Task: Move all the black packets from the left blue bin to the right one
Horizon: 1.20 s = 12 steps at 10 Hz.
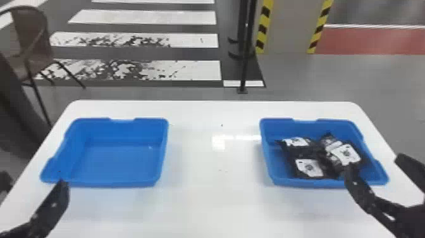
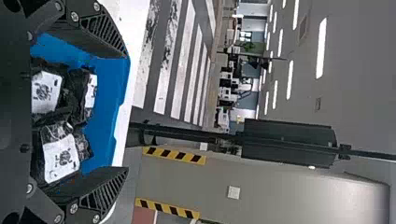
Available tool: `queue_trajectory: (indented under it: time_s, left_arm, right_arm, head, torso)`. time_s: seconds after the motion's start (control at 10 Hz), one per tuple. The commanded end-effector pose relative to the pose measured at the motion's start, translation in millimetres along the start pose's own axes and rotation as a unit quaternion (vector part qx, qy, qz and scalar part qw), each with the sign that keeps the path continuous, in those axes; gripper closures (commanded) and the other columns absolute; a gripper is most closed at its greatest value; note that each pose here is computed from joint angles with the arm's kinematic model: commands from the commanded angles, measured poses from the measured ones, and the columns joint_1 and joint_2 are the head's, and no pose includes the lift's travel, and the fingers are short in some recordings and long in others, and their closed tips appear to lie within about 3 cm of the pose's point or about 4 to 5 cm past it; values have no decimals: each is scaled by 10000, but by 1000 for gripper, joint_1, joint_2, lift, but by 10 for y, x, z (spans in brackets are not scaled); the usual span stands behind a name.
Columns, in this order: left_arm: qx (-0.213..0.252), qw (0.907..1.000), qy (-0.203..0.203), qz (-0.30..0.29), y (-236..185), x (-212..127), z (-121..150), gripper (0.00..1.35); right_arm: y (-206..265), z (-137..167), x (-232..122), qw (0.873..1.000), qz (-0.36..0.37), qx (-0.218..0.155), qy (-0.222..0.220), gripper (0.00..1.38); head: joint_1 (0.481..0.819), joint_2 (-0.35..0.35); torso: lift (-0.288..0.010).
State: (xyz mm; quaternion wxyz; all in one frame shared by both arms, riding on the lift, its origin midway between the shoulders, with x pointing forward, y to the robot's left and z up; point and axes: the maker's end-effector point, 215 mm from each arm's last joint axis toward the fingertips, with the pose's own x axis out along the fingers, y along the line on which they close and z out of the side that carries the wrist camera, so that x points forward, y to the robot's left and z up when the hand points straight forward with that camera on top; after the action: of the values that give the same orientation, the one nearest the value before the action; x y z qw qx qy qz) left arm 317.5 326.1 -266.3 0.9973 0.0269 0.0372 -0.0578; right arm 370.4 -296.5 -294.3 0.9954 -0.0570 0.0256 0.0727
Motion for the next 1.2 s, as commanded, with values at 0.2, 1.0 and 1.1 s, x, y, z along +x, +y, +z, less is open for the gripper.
queue_trajectory:
  time_s: [0.2, 1.0, 1.1]
  left_arm:
    - [195, 9997, 74, 103, 82, -78, -268, 165]
    - [38, 9998, 147, 87, 56, 11, -350, 165]
    - [20, 9998, 165, 90, 59, 9, -368, 165]
  right_arm:
    - [460, 147, -368, 9987, 320, 376, 80, 174]
    - [551, 109, -285, 9974, 435, 567, 34, 174]
    - [579, 102, -281, 9970, 465, 611, 34, 174]
  head:
    - [695, 108]
    - [695, 156]
    - [695, 157]
  torso:
    - [-140]
    - [-140]
    - [-140]
